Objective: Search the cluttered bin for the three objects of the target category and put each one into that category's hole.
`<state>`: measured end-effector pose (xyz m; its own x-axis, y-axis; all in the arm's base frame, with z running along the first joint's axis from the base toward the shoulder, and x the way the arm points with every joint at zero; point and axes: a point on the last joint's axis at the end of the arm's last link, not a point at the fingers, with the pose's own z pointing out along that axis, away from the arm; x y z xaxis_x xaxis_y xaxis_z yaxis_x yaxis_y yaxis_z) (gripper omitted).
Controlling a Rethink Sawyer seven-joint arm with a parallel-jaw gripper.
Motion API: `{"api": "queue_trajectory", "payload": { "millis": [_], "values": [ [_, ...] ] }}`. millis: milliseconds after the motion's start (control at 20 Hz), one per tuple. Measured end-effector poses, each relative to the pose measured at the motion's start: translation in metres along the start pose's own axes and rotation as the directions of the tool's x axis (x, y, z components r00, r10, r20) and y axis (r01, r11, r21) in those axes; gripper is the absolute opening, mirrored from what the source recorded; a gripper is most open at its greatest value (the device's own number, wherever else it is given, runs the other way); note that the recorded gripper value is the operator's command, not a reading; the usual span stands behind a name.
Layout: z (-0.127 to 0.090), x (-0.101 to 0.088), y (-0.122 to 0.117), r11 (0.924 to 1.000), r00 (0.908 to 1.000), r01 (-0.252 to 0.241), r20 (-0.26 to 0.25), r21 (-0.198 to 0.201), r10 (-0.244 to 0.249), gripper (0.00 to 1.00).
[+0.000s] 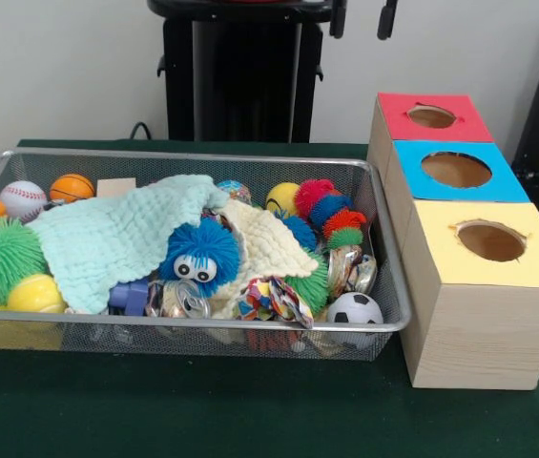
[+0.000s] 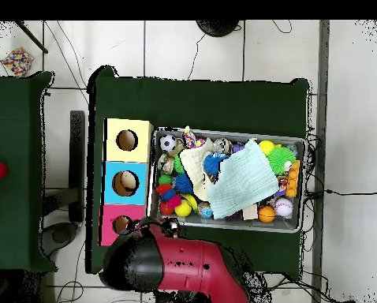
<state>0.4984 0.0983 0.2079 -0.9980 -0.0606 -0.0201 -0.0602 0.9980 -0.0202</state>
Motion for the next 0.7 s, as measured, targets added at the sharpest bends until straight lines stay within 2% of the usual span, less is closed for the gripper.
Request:
{"api": "queue_trajectory", "payload": {
  "millis": [250,700],
  "values": [
    [0.005,-0.014,-0.006,1.0000,1.0000,-0.005,0.005,0.002,0.005,1.00],
    [0.025,-0.034,-0.016,0.9988,0.9993,0.037,0.000,0.032,-0.037,1.00]
  ]
}}
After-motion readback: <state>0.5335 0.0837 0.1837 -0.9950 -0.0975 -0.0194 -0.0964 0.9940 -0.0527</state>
